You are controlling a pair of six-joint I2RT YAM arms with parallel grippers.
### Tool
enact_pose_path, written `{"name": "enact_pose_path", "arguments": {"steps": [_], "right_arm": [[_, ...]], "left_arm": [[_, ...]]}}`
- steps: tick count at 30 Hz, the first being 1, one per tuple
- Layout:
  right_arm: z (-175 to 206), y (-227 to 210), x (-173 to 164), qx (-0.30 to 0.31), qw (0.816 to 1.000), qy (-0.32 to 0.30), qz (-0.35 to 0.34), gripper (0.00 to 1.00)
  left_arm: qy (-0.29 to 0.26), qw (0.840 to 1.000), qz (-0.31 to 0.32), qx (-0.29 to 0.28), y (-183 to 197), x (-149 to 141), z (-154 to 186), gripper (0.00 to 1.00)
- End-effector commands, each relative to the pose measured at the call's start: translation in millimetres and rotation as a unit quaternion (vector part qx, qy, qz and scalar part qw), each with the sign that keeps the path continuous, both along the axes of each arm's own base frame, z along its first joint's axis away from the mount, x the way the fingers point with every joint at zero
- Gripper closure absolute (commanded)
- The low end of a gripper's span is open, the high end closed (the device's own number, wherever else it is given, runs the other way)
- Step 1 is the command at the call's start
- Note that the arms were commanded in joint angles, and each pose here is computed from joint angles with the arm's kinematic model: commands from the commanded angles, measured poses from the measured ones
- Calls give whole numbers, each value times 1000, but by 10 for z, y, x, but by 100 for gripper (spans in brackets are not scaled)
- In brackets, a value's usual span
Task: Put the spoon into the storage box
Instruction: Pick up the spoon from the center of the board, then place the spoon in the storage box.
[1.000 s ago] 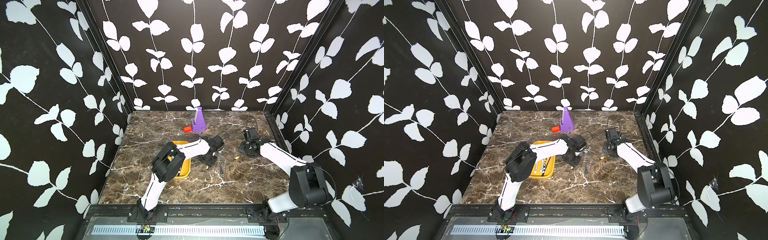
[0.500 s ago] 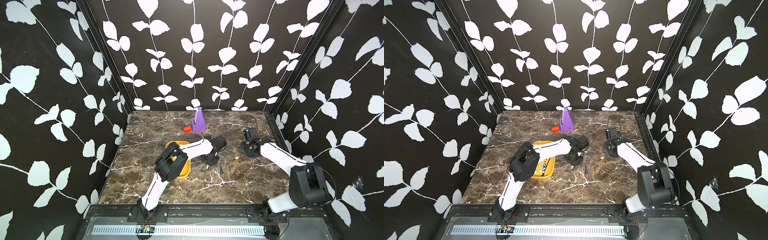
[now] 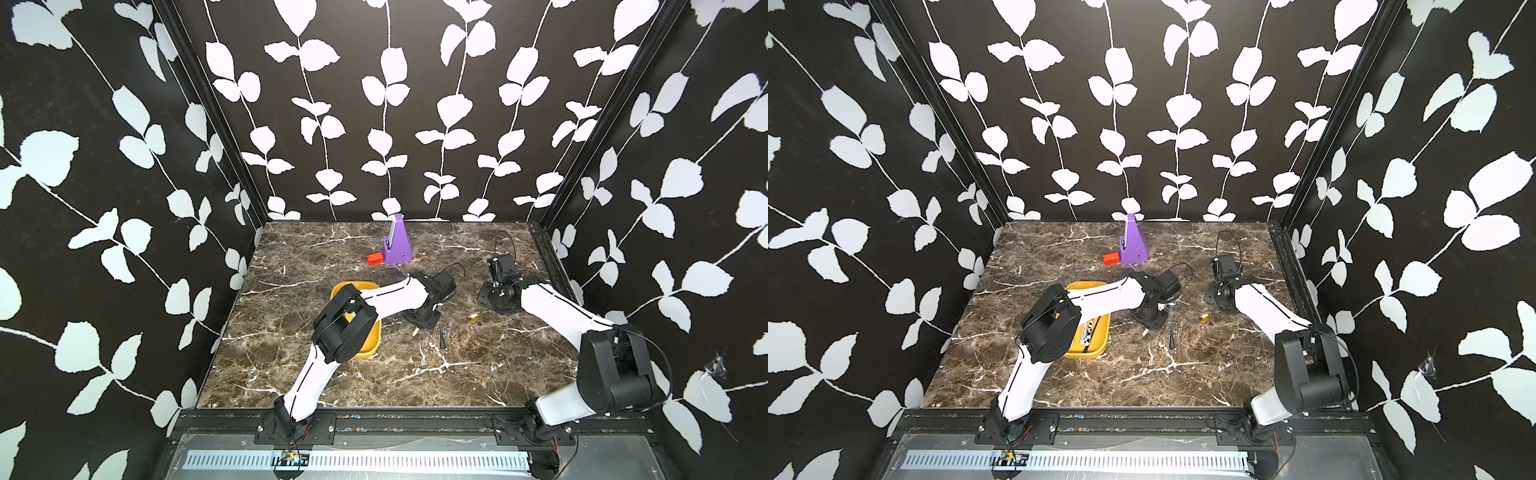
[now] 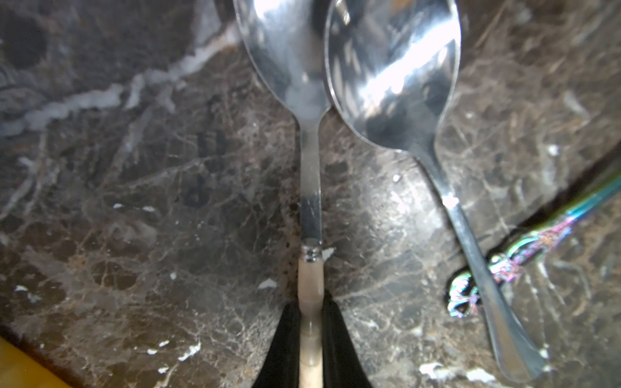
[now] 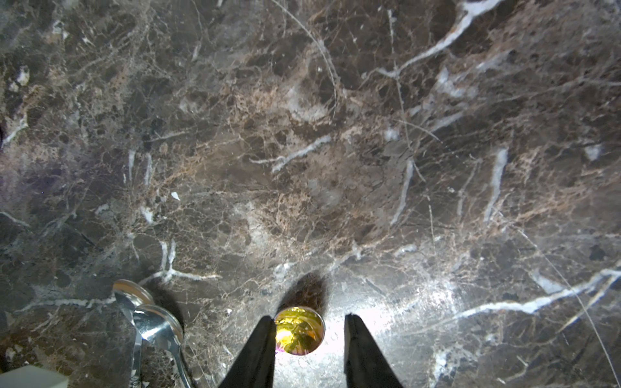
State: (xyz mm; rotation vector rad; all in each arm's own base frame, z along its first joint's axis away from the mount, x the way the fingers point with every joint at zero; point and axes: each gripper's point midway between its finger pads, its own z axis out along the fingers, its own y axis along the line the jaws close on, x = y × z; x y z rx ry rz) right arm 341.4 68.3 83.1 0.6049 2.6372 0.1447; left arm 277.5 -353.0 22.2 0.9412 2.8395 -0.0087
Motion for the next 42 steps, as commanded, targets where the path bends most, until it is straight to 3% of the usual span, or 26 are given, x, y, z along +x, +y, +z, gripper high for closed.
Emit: {"name": "enact_pose_path", "arguments": {"steps": [1,12,19,26,34,42], "right_arm": [[120,1,101,2,1000,-12,0,63],[101,44,97,10,1000,-10,13,63],[99,71,118,14,1000,-12,20,63],[87,164,172,37,999,-8,24,63],[53,186,170,40,999,-3,27,63],[34,177,141,37,999,-1,32,62]], "left_arm": [[-41,999,7,13,137,133,88,100],[-88,995,38,-28,497,76,874,100],[-120,983,133,-48,1360,108,1112,100],[-87,972,214,-46,2052,2,989,100],[-33,971,234,-47,2136,-125,662,100],[-13,967,253,-30,2333,-177,428,100]]}}
